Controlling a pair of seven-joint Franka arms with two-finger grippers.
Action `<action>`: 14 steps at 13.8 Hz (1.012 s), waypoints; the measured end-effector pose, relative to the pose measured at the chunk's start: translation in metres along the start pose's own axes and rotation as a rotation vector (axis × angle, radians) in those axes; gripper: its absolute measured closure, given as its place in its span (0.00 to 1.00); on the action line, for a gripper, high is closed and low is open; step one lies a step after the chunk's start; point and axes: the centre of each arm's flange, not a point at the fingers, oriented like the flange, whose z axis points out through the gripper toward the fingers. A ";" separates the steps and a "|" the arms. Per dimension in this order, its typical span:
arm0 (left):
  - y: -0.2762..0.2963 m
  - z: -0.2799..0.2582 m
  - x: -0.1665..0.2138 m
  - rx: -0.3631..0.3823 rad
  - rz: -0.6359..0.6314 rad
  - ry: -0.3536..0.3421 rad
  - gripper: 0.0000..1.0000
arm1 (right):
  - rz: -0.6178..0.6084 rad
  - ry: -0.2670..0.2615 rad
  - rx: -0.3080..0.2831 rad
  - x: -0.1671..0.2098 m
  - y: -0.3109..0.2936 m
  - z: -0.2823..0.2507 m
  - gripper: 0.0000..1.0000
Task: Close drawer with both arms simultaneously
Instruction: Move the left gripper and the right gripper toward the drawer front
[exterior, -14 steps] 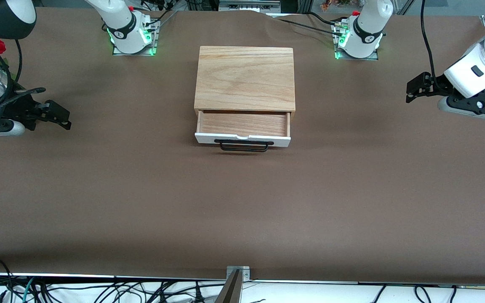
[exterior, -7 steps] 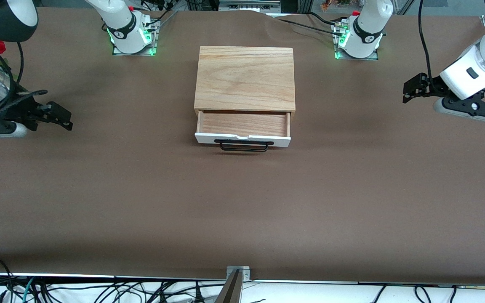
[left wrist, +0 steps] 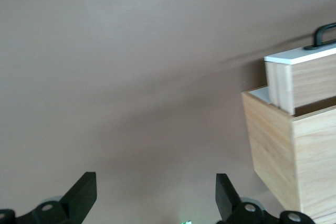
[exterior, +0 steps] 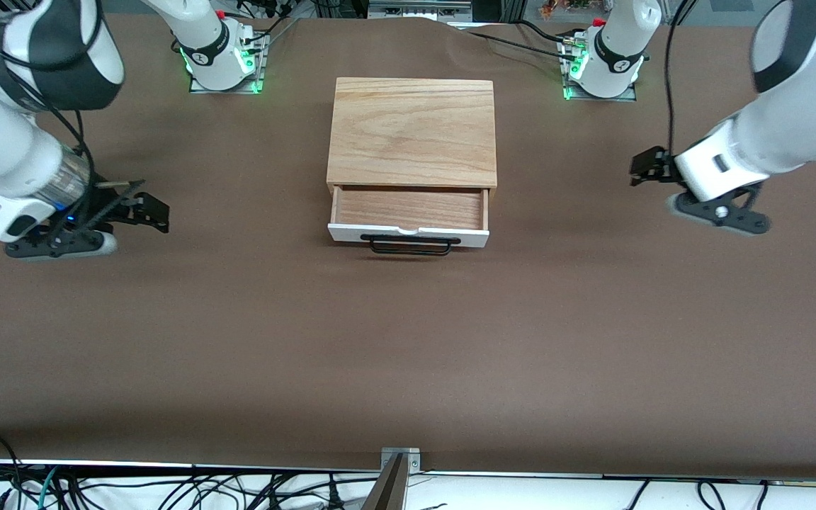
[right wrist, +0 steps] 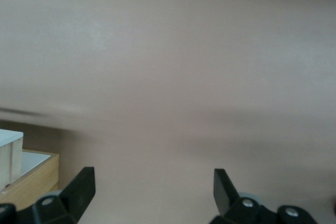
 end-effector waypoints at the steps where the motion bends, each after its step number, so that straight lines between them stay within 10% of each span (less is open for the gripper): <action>1: 0.015 0.005 0.015 -0.003 0.024 0.002 0.00 | -0.010 -0.004 0.028 0.005 -0.013 0.013 0.00; 7: 0.052 0.052 0.085 -0.073 0.075 0.051 0.00 | 0.060 -0.067 0.336 0.027 -0.077 0.088 0.00; 14: 0.088 0.131 0.130 -0.239 0.056 0.066 0.00 | 0.070 -0.125 0.482 0.027 -0.158 0.154 0.00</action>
